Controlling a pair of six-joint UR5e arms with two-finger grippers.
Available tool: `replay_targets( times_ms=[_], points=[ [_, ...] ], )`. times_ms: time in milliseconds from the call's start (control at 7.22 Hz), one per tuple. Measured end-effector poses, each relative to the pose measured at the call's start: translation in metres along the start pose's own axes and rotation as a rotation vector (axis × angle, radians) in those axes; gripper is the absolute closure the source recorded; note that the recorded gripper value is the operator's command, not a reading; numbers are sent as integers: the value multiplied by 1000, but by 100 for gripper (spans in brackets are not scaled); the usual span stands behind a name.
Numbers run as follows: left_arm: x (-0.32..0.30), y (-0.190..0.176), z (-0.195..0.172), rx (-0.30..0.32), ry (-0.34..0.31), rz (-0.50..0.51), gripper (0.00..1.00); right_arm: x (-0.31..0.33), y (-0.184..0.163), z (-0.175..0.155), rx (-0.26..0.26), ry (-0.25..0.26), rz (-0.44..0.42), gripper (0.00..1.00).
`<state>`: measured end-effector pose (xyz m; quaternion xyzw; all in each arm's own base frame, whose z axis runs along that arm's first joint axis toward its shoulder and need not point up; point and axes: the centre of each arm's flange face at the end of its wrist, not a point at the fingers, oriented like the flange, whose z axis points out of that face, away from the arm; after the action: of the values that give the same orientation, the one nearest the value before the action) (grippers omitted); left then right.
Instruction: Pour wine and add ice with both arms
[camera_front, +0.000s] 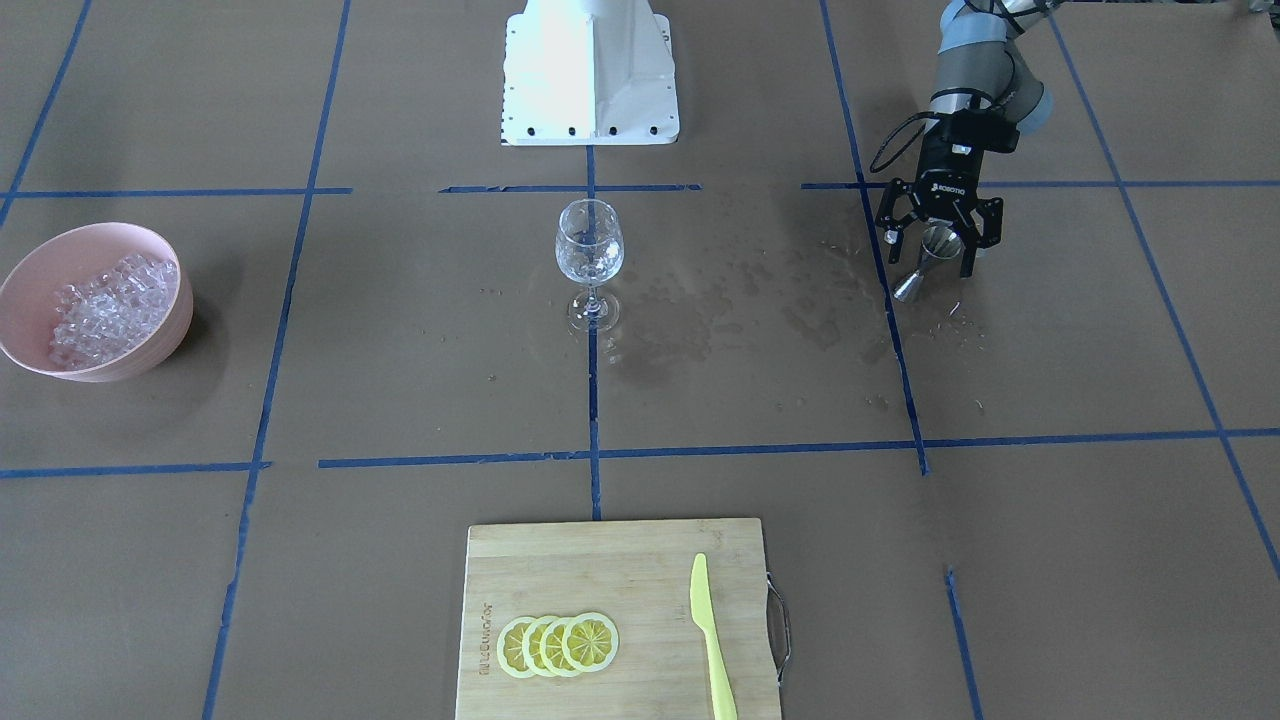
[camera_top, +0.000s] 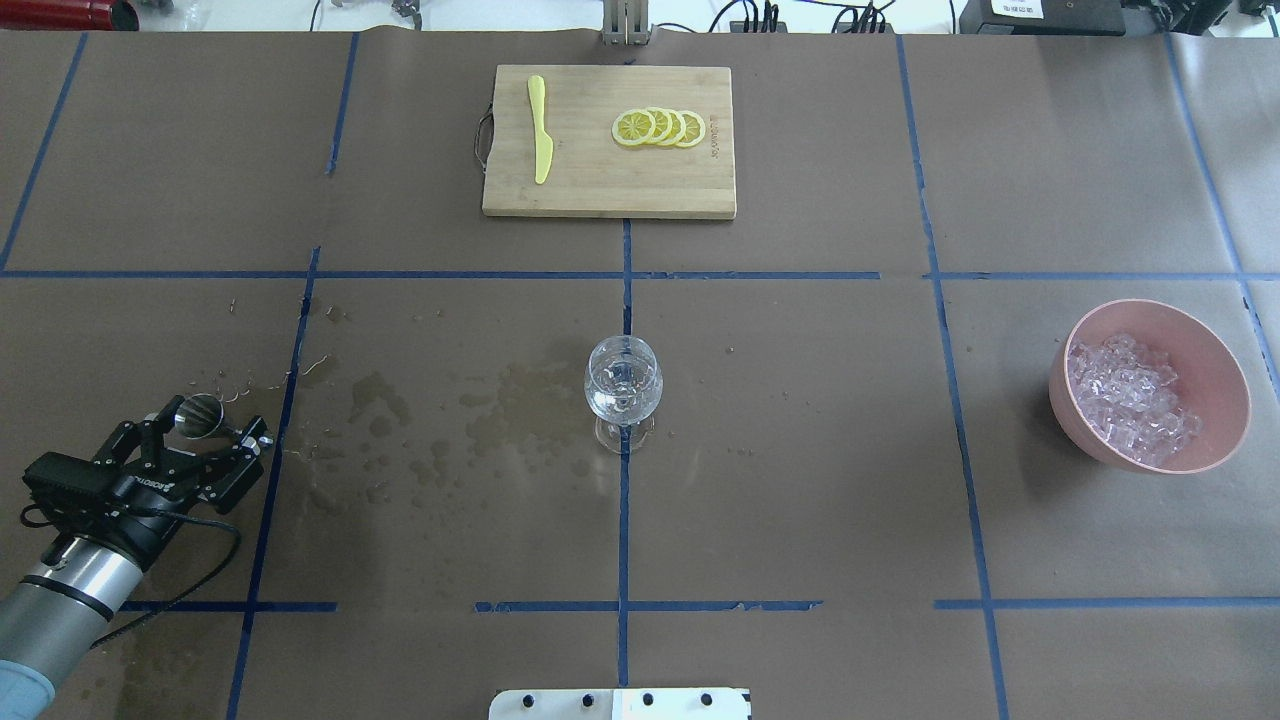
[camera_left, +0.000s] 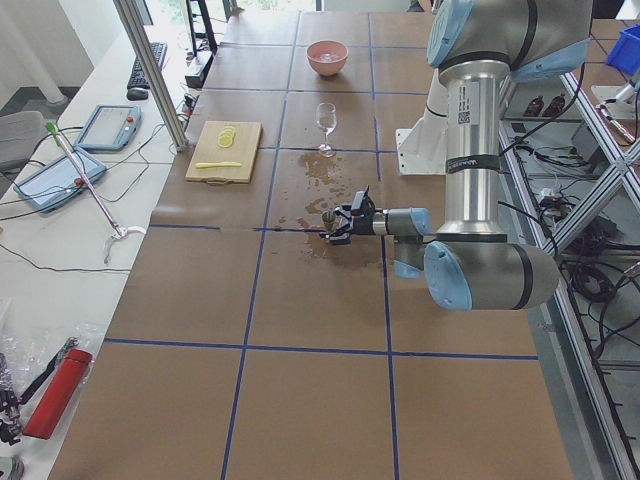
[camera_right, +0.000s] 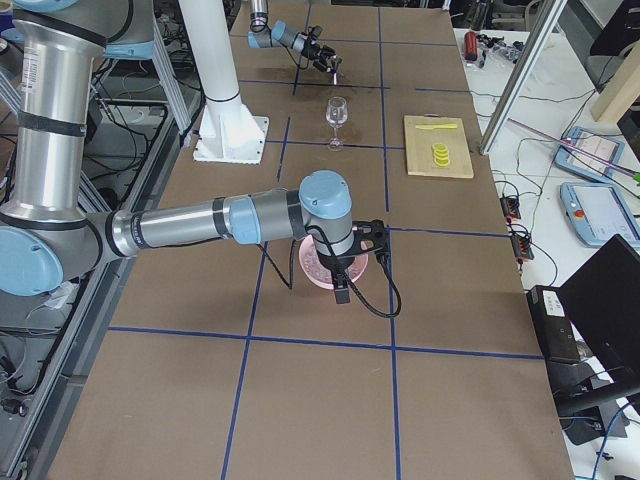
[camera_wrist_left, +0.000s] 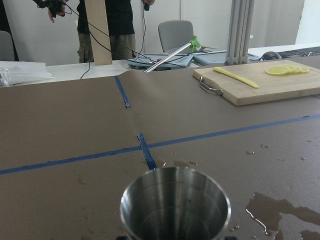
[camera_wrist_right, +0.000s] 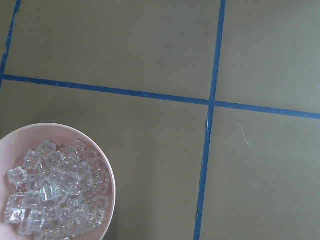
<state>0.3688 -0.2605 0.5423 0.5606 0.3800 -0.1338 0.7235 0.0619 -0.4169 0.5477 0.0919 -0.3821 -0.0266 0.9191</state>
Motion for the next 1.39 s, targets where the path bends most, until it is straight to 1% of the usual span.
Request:
replay_targets(
  times_ms=[139, 416, 693, 970, 1108, 1385],
  points=[
    [-1, -6, -1, 36, -12, -18, 0, 0, 0, 0, 0, 0, 1, 0],
    [6, -22, -4, 76, -14, -52, 0, 0, 0, 0, 0, 0, 2, 0],
    [15, -46, -12, 115, 23, -44, 0, 0, 0, 0, 0, -1, 2, 0],
    [23, -73, -21, 161, 75, 13, 1, 0, 0, 0, -1, -1, 2, 0],
    [25, -83, -20, 166, 100, 42, 1, 0, 0, 0, 0, -1, 1, 0],
    [10, -111, 0, 169, 150, 155, 1, 0, 0, 0, 0, -2, 1, 0]
  ],
)
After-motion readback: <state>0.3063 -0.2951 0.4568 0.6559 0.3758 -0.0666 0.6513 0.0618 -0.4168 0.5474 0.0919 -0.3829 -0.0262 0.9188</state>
